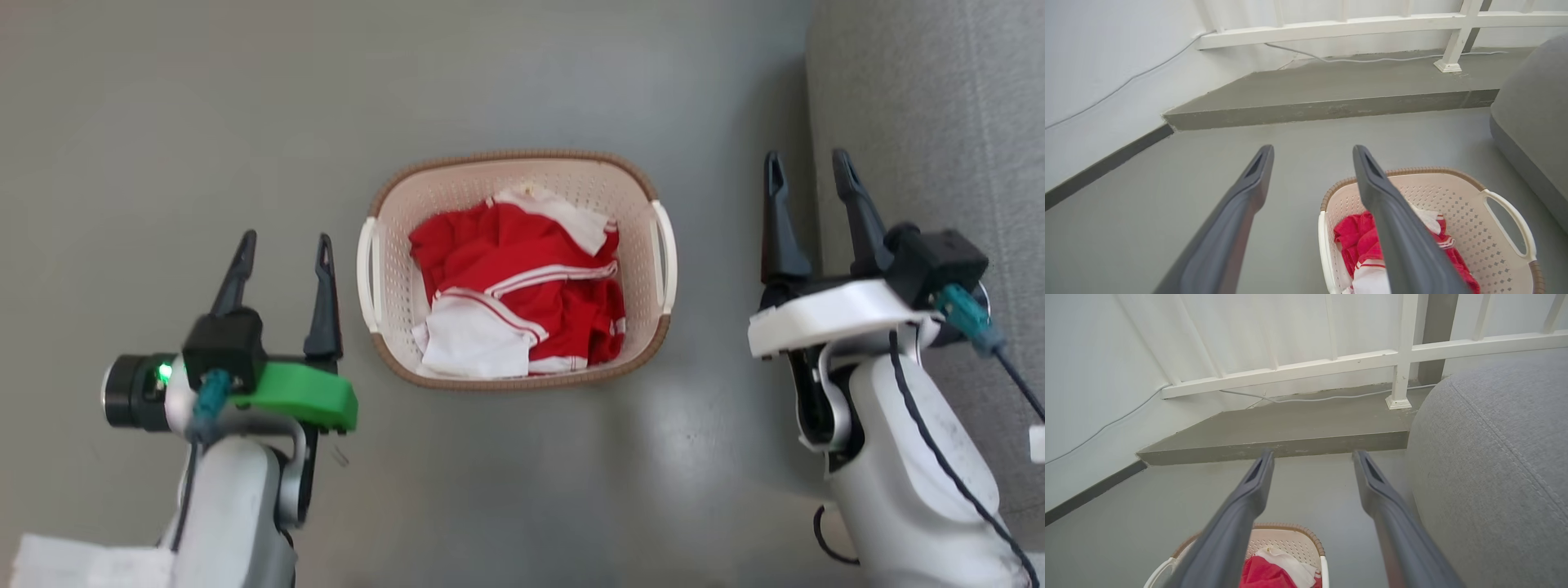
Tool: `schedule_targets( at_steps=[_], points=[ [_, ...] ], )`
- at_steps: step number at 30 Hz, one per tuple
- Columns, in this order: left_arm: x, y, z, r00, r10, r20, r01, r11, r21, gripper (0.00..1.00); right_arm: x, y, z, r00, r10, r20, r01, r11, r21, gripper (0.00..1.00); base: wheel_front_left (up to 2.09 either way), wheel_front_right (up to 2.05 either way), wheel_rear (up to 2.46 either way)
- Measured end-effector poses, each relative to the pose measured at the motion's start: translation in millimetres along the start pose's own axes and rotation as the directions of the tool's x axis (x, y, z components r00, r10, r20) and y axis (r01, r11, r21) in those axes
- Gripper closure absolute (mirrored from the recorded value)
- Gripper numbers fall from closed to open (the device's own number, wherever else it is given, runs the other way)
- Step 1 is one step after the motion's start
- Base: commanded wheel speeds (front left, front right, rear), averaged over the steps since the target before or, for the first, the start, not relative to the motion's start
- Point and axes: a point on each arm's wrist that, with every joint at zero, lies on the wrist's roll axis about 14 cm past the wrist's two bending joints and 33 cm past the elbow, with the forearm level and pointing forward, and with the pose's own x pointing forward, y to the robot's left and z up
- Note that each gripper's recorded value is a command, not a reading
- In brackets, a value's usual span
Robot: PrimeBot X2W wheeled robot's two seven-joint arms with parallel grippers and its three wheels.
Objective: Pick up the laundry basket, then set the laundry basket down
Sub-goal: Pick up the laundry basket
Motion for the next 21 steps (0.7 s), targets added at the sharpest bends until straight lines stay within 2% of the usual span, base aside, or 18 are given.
schedule_targets(
  at_steps=[3,13,21],
  points=[
    [11.5,7.2,-20.1,0.998,0.021,-0.053,-0.023,0.999,-0.033,0.00,11.0,-4.1,-19.4,0.999,-0.005,-0.047,0.005,1.000,-0.006,0.00,0.00,0.00,0.00],
    [47.6,14.4,-80.2,0.980,0.021,-0.196,-0.031,0.998,-0.051,0.00,35.0,-21.4,-92.7,0.975,-0.037,-0.221,0.035,0.999,-0.013,0.00,0.00,0.00,0.00],
    [70.6,9.1,-124.2,0.960,-0.015,-0.281,0.001,0.999,-0.049,0.00,56.2,-25.2,-139.1,0.950,-0.036,-0.309,0.040,0.999,0.005,0.00,0.00,0.00,0.00]
  ],
)
